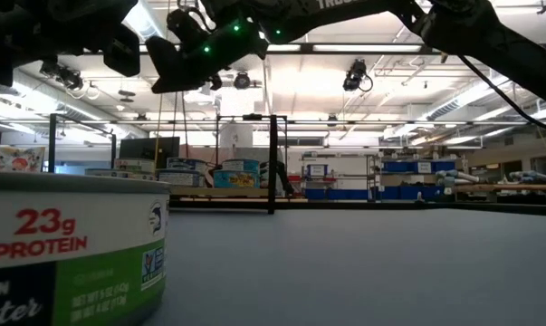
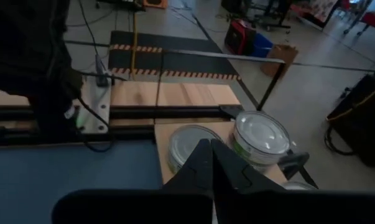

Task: Stack canned seafood by type on shelf
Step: Stack the green tuna can on top of the green tuna can on the shelf

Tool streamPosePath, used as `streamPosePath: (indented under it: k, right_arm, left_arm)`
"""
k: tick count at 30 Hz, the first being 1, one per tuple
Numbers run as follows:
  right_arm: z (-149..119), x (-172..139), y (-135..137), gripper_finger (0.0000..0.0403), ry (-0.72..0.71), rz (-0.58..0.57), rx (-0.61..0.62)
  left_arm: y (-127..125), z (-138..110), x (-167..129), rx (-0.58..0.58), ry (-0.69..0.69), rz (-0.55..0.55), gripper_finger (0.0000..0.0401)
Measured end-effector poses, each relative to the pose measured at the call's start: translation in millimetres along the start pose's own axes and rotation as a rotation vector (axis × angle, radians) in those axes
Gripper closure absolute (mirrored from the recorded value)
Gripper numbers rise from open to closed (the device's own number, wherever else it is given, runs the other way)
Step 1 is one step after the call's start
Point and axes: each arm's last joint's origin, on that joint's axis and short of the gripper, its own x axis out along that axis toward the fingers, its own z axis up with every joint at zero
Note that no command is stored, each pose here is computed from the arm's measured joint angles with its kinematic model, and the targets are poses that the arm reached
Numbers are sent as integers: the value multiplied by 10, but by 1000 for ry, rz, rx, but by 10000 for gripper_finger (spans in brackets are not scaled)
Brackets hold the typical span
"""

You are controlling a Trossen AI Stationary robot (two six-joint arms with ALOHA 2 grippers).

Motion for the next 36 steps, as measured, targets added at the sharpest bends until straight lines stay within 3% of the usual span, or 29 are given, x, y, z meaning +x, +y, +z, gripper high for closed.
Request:
streamPosePath:
  k: [8, 18, 36]
  right_arm:
    - [11, 4, 62, 402, -31, 6, 20]
    - [-268, 95, 315, 403, -26, -42, 68]
    - [-409, 83, 560, 403, -4, -55, 195]
  left_arm:
    - [-2, 28, 0, 22, -29, -2, 390]
    - [-5, 31, 0, 18, -33, -9, 390]
    - [-22, 49, -5, 17, -55, -65, 390]
